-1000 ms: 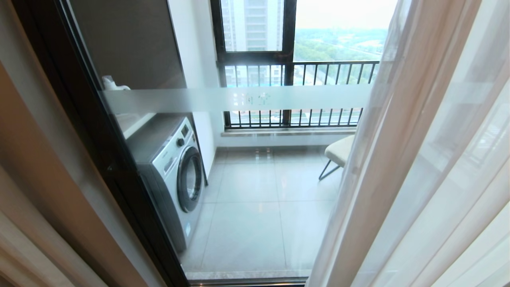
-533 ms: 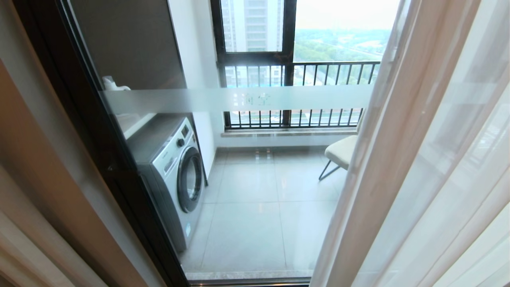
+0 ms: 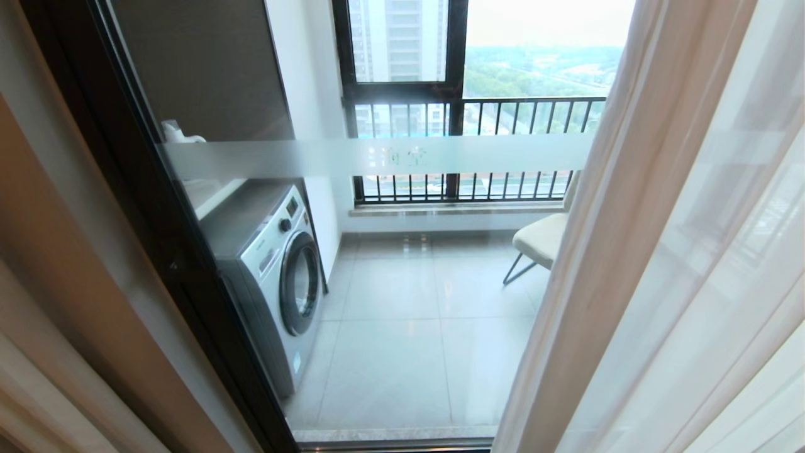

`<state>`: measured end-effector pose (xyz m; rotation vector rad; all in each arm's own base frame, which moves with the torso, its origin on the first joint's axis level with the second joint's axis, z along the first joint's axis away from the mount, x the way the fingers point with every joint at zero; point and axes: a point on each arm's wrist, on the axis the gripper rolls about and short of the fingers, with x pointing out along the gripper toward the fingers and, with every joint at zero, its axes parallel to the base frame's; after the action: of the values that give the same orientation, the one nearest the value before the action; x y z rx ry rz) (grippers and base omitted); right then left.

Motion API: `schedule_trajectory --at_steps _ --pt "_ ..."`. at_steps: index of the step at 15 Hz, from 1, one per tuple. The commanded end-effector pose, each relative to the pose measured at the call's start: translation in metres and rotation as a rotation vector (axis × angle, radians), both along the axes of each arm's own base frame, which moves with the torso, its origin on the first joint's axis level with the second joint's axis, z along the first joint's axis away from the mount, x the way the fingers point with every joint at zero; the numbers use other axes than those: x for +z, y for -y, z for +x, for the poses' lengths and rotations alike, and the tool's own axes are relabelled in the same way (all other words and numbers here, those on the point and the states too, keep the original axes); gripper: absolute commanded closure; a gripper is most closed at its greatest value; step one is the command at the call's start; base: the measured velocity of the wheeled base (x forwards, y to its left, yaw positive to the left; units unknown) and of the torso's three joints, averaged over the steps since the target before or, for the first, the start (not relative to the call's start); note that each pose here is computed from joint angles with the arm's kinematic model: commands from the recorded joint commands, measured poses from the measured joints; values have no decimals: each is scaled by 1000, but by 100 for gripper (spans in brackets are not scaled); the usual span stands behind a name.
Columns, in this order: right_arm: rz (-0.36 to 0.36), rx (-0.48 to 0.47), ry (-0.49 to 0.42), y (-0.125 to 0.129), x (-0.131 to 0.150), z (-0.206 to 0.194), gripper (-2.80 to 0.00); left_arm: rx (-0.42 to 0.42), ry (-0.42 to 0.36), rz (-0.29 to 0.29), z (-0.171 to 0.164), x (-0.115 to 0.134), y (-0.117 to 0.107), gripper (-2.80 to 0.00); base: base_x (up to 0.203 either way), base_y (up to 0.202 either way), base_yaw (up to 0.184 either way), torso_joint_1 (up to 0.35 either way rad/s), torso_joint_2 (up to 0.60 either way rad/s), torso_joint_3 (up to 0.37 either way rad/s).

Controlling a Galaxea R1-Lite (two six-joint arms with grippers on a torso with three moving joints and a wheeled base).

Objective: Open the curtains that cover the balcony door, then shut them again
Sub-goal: Close the inner curtains on both sides

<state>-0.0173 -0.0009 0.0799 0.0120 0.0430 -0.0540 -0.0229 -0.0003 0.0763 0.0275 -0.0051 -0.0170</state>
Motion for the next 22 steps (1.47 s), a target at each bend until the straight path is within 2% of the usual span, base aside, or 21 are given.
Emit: schedule_trajectory --at_steps 1,8,13,22 --pt "-30 10 44 0 -4 -5 0 0 0 0 0 0 0 0 0 0 0 0 0 0" --pt "-18 10 45 0 -4 -6 0 0 1 0 0 0 0 0 0 0 0 0 0 0" --pt "41 2 50 0 -4 -5 0 0 0 0 0 0 0 0 0 0 0 0 0 0" --pt "41 2 51 0 -4 -6 0 0 1 0 0 0 0 0 0 0 0 0 0 0"
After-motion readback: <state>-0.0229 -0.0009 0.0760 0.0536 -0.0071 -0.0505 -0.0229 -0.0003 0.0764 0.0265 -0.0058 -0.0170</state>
